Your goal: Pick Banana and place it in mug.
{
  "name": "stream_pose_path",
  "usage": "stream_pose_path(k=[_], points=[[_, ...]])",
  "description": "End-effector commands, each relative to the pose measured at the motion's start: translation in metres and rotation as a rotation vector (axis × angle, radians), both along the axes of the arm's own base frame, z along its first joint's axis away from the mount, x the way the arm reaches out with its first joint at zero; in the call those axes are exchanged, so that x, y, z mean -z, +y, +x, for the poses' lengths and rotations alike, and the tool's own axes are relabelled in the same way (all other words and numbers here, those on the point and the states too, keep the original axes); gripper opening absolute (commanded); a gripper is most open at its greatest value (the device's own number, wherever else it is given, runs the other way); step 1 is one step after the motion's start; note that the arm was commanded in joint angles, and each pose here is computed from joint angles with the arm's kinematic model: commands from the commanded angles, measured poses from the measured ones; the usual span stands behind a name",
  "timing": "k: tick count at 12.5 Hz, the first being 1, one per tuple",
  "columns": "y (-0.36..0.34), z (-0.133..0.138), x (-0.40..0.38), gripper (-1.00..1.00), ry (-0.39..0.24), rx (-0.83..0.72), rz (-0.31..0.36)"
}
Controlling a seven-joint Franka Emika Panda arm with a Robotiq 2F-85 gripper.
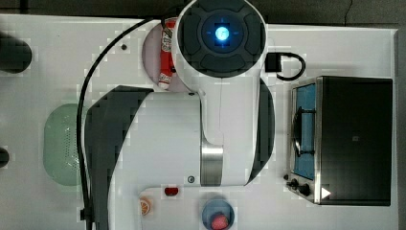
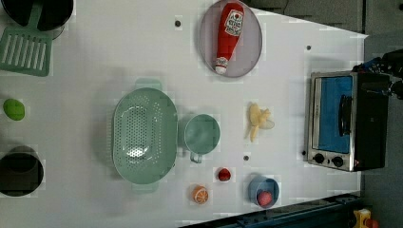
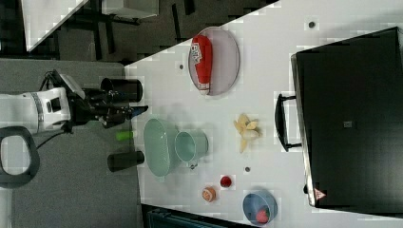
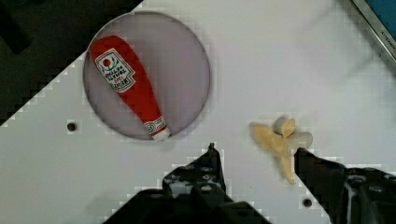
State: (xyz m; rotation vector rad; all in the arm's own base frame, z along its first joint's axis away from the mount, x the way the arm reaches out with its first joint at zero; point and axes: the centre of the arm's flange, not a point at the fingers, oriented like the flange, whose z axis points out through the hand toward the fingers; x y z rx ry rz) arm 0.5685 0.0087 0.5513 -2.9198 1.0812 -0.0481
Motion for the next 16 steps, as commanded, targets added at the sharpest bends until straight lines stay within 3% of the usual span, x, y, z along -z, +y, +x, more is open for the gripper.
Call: stream_pose_path(k=[1, 3, 6, 10, 16], points=[[-0.052, -0.110, -0.051, 0.54, 0.067, 0.078, -0.011], [-0.052, -0.111, -0.046, 1.00, 0.077, 0.077, -0.011], [-0.051, -0.110, -0.009, 1.00, 0.128, 0.076, -0.009], [-0.050, -0.100, 0.077, 1.00, 0.144, 0.029, -0.009], [-0.050, -0.093, 0.214, 1.00, 0.111, -0.335, -0.009]])
